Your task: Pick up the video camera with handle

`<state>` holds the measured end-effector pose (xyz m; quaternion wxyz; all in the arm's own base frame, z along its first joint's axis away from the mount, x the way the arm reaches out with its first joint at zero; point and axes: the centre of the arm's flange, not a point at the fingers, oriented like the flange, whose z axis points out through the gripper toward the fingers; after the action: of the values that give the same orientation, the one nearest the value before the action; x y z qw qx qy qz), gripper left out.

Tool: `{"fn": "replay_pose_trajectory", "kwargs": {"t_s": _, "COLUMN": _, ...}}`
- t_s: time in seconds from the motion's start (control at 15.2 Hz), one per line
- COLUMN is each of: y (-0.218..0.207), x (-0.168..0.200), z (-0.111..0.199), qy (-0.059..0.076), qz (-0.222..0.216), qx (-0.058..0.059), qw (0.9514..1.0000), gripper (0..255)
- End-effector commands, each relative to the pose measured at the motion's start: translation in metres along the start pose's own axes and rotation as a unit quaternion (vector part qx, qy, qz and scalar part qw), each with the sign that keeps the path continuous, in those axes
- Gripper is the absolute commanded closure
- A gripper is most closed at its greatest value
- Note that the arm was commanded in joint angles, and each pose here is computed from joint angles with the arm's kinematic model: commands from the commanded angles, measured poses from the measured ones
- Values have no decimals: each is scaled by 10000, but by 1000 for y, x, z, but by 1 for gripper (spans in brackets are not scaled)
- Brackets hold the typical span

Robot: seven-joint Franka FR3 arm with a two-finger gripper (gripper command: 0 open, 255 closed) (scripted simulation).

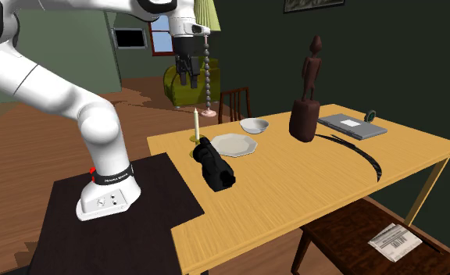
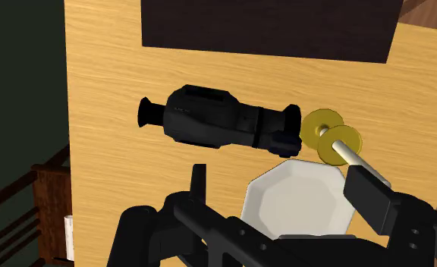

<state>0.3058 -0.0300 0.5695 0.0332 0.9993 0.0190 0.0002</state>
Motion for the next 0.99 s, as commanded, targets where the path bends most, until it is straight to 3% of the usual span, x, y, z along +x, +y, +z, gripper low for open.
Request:
{"fn": "replay_pose_trajectory", "kwargs": {"t_s": 0.0, "y": 0, "x": 0, "z": 0, "qy": 0, "qz": 0, "qx": 0, "qw": 10000, "gripper": 0}}
{"fn": "replay_pose_trajectory", "kwargs": {"t_s": 0.2, "y": 14, "x": 4, "z": 38, "qy": 68, "qz": -1017, "qx": 74, "qw": 9948, "gripper": 0}}
{"fn": "replay_pose_trajectory", "kwargs": {"t_s": 0.33, "y": 22, "x": 8, "z": 63, "qy": 113, "qz": -1690, "qx": 124, "qw": 9855, "gripper": 0}}
{"fn": "replay_pose_trajectory", "kwargs": {"t_s": 0.46, "y": 30, "x": 14, "z": 88, "qy": 157, "qz": -2355, "qx": 172, "qw": 9716, "gripper": 0}}
{"fn": "replay_pose_trajectory", "kwargs": {"t_s": 0.66, "y": 39, "x": 24, "z": 125, "qy": 222, "qz": -3330, "qx": 244, "qw": 9423, "gripper": 0}}
{"fn": "replay_pose_trajectory", "kwargs": {"t_s": 0.79, "y": 43, "x": 33, "z": 151, "qy": 265, "qz": -3962, "qx": 290, "qw": 9173, "gripper": 0}}
{"fn": "replay_pose_trajectory", "kwargs": {"t_s": 0.92, "y": 46, "x": 42, "z": 176, "qy": 306, "qz": -4575, "qx": 335, "qw": 8880, "gripper": 0}}
